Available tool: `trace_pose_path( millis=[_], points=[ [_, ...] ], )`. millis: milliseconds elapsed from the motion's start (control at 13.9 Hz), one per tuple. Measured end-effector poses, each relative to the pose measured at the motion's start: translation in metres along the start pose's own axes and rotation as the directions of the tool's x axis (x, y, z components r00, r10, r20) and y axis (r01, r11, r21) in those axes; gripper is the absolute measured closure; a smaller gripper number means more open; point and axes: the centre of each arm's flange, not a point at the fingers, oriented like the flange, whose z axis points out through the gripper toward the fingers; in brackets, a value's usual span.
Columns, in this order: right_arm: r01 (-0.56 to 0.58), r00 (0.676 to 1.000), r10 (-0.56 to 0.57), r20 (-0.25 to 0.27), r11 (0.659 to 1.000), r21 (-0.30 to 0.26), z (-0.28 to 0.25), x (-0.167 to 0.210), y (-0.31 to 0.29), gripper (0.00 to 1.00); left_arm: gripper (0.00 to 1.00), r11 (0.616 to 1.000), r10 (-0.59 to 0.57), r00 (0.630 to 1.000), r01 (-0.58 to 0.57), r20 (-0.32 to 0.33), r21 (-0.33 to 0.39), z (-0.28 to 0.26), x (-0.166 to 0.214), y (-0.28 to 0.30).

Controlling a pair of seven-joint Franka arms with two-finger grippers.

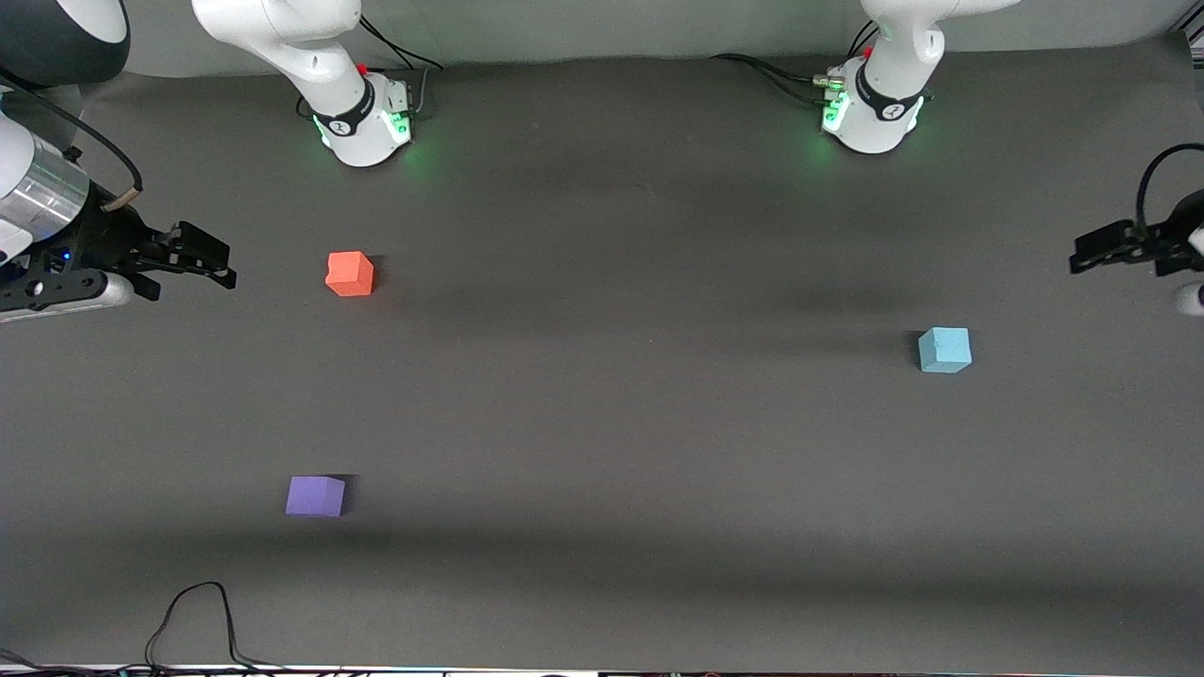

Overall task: Place blue block between orange and purple blocks
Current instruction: 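Move the left gripper down toward the light blue block, then close the left gripper on the light blue block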

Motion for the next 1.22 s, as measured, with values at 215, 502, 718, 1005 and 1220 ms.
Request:
trace_pose_path(
  millis=[215,502,718,1005,1220],
  points=[
    [-0.001,1.0,0.001,0.0,1.0,0.0,0.0,0.0,0.001,0.0,0.0,1.0,0.016,1.0,-0.016,0.005,0.011,0.005,-0.015,0.003],
    [-0.012,0.999,0.012,0.03,1.0,0.001,-0.001,-0.004,0.007,0.0,0.0,0.999,0.035,0.999,-0.034,-0.021,0.021,0.038,-0.026,0.015],
    [-0.011,0.999,0.011,0.033,1.0,0.002,-0.008,-0.005,0.006,0.0,0.0,0.999,0.043,0.999,-0.042,-0.033,0.023,0.091,-0.017,0.016],
    [-0.011,0.999,0.011,0.03,1.0,0.002,-0.01,-0.005,0.006,0.0,0.0,0.998,0.054,0.998,-0.054,-0.044,0.02,0.179,-0.002,0.018],
    [-0.009,1.0,0.009,0.019,1.0,0.003,-0.015,-0.005,0.005,0.0,0.0,0.998,0.061,0.996,-0.06,-0.064,0.019,0.243,0.008,0.02]
  ],
)
